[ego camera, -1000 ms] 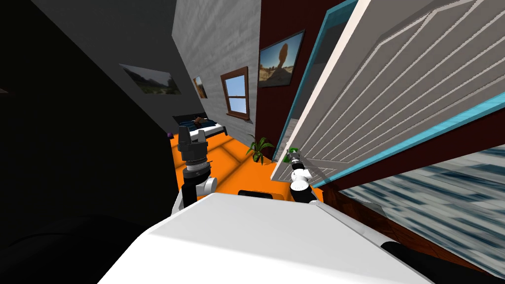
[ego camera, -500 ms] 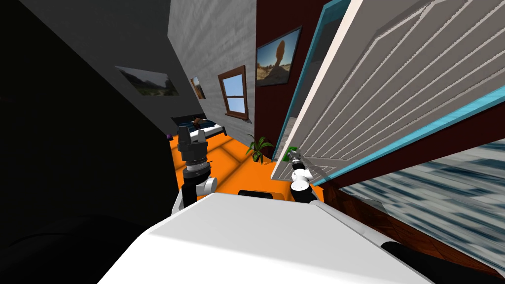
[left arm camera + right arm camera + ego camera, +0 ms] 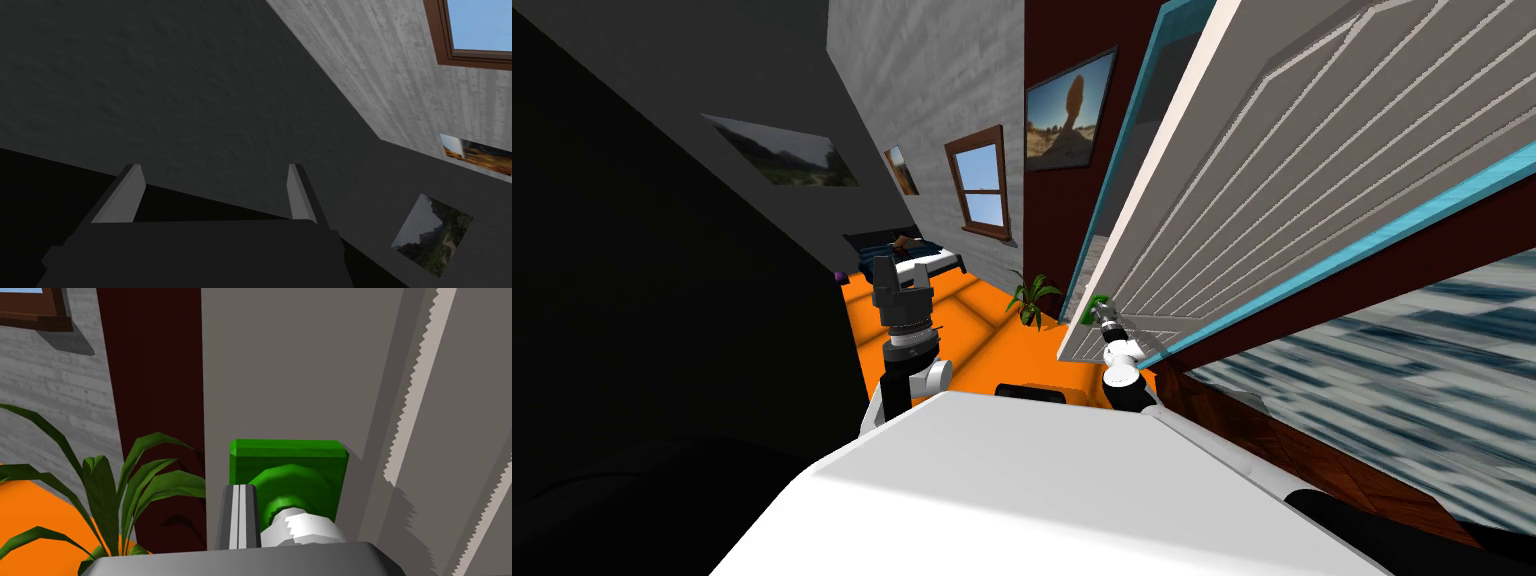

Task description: Pull the door open

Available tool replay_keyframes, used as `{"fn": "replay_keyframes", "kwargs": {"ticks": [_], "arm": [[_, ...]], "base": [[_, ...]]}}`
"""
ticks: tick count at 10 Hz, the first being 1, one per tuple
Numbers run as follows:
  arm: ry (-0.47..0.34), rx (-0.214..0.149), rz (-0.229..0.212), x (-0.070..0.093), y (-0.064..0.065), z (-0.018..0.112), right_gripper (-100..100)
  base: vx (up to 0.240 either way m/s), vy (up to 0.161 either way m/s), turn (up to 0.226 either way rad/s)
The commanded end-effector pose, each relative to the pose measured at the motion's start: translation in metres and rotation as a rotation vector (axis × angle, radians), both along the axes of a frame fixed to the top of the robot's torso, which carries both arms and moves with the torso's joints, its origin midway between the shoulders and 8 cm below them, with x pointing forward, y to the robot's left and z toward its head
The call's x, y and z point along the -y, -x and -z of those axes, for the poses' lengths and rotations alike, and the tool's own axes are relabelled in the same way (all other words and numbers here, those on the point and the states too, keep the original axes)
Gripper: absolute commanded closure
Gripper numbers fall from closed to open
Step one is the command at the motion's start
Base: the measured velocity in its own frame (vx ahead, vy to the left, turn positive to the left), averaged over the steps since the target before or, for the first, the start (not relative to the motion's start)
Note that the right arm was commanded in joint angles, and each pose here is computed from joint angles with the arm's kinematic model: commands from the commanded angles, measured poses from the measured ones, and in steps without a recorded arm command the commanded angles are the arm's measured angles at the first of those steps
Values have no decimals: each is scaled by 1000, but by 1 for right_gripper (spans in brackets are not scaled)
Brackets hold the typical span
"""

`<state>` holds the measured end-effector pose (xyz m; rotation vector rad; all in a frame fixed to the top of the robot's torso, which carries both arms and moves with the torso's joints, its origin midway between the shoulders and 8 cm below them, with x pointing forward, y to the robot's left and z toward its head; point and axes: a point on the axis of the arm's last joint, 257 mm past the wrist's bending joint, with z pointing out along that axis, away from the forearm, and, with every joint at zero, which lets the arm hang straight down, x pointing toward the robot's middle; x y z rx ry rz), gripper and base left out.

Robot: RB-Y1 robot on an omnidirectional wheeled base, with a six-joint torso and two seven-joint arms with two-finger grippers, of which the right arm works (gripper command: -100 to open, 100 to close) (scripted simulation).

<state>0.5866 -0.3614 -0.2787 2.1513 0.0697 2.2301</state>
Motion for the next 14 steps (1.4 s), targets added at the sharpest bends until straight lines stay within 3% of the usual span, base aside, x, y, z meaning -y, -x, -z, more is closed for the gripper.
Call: {"fn": "replay_keyframes", "kwargs": {"ticks": [1,2,5,7,10,11,12,14], "arm": [[14,-5,9,13,1,-3,-100],[9,-10,-19,2,-1,0,-100],[9,-10,-19,2,-1,0,-100],[-7,-20,-63,-20,-3,4,-100],[-53,-39,-147,-69,-4,16,-100],[-59,-41,-155,-75,-4,17,-100],[-55,-23,-172,-82,-8,10,-100],[-44,-23,-172,-75,-7,10,-100]], "base": [[-48,-56,-119],[-71,-69,-145],[-38,-16,-22],[-40,-25,-113],[-153,-29,-158],[-240,28,-48],[-117,33,28],[86,-31,-9]]}}
